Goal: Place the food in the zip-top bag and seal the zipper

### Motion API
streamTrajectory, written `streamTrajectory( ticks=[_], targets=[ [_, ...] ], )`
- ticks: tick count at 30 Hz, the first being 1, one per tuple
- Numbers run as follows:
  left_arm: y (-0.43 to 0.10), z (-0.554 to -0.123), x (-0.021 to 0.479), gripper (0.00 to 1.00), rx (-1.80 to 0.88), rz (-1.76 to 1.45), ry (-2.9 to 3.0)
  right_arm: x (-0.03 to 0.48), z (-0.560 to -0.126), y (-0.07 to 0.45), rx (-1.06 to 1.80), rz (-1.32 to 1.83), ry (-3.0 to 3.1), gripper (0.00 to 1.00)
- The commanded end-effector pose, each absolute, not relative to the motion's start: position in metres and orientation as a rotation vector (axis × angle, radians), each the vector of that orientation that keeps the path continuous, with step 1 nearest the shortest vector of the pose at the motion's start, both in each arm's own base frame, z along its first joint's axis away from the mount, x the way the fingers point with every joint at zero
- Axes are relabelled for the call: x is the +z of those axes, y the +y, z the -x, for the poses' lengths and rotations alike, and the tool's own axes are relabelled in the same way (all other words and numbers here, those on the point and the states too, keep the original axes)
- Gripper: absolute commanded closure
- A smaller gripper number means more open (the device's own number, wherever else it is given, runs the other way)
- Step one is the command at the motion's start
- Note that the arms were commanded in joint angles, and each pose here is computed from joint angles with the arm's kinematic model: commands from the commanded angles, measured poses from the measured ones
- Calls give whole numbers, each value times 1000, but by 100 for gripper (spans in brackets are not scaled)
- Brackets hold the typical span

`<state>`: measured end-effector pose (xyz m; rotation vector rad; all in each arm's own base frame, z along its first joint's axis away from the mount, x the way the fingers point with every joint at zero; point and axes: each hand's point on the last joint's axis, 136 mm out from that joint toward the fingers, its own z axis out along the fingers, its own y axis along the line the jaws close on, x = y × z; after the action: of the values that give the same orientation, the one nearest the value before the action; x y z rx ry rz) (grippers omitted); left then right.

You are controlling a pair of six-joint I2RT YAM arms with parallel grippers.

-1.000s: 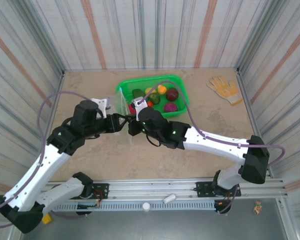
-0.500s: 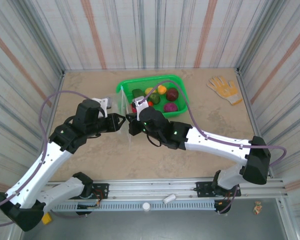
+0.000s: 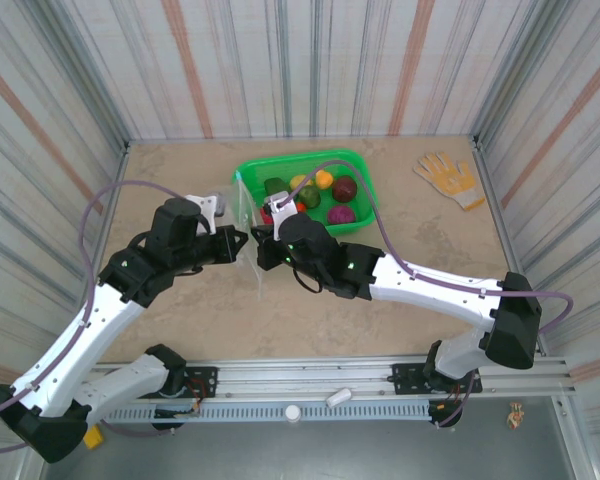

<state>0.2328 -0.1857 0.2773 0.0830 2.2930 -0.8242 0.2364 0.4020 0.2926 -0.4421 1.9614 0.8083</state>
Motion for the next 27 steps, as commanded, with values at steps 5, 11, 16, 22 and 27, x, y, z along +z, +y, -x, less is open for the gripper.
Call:
streamTrajectory(
  ticks=[5,11,16,22,27],
  targets=[
    [-183,-227,293,100,-835,-101,2262,284,-250,385,765,378,1981,99],
    [-153,-217,313,100,-630,-114,2339,259,-269,360,597,404,2060,86],
    [-118,-216,318,100,-396,-106,2365,242,-277,350,626,463,2141,66],
    [-137,-220,287,100,-544,-120,2469,264,-259,368,556,763,2042,32],
    [-141,-230,280,100,-567,-74,2480,265,-293,341,362,595,2098,24]
  ],
)
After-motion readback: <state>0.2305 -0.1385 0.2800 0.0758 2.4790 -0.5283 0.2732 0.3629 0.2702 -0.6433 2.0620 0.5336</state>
